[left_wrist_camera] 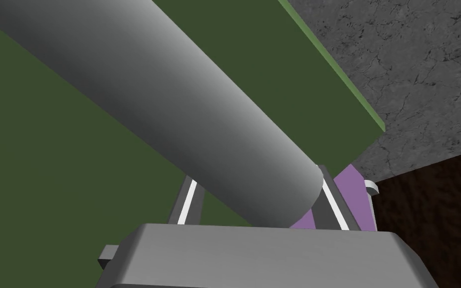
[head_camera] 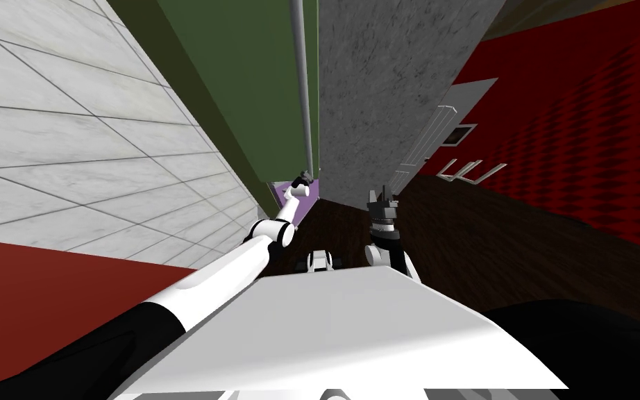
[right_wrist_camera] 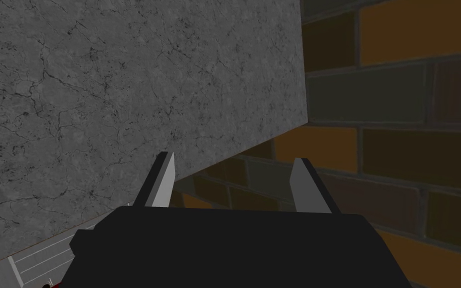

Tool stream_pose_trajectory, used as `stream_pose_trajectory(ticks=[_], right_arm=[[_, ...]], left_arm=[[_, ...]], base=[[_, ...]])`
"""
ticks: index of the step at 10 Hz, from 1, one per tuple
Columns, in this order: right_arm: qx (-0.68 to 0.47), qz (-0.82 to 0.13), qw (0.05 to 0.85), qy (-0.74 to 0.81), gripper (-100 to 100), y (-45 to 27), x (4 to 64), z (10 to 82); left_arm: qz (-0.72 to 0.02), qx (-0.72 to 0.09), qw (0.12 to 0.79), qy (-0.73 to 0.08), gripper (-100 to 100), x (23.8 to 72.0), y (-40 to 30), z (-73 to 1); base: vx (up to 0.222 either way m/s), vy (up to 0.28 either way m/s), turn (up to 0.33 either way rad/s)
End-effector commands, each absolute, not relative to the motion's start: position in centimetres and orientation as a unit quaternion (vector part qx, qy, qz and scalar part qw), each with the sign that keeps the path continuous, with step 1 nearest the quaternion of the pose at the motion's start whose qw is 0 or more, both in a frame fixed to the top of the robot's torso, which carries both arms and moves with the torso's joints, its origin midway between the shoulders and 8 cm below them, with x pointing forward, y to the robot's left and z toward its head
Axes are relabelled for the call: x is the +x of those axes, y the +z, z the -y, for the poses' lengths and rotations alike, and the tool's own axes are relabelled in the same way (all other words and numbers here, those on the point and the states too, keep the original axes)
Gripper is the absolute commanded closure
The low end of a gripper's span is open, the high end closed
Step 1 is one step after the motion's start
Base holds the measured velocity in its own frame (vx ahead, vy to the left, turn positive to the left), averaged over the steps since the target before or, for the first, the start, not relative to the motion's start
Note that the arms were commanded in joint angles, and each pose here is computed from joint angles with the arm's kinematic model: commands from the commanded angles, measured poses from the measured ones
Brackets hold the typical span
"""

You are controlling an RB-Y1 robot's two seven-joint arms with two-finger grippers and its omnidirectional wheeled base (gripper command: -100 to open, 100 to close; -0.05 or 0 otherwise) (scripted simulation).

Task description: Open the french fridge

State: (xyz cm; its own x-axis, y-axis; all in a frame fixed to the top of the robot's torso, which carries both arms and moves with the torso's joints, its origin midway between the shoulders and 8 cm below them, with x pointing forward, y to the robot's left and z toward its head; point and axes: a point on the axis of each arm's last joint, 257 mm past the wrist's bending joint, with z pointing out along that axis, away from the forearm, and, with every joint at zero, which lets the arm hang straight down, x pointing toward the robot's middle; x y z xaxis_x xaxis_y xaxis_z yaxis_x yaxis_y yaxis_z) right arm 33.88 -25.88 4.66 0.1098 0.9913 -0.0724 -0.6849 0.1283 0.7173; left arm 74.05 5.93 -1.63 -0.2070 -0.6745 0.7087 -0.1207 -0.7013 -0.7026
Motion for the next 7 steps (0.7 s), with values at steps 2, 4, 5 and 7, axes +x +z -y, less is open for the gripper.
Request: stream_pose_trajectory(ticks=[2,4,5,7], right_arm=[[0.269,-0.285,0.695,0.603,0,4.7,33.9,25.9],[0.269,-0.285,0.695,0.603,0,4.6,33.9,25.9],[0.269,-0.285,0.695,0.603,0,4.7,33.9,25.9],[0.269,-0.285,0.695,0.603,0,4.7,33.9,25.9]], left_arm=[[-0.346,-0.582,0.180,-0.714,100,73.0,-0.7,-2.1],[-0.347,-0.585,0.180,-0.710,-100,73.5,1.0,-2.4],[-0.348,-0.585,0.179,-0.711,-100,73.5,1.6,-2.4],[-0.349,-0.584,0.178,-0.711,-100,73.6,2.7,-2.2]], base=[[-0.089,0.189,-0.078],[-0.038,0.039,0.026],[0.002,-0.064,0.046],[0.017,-0.035,0.022]])
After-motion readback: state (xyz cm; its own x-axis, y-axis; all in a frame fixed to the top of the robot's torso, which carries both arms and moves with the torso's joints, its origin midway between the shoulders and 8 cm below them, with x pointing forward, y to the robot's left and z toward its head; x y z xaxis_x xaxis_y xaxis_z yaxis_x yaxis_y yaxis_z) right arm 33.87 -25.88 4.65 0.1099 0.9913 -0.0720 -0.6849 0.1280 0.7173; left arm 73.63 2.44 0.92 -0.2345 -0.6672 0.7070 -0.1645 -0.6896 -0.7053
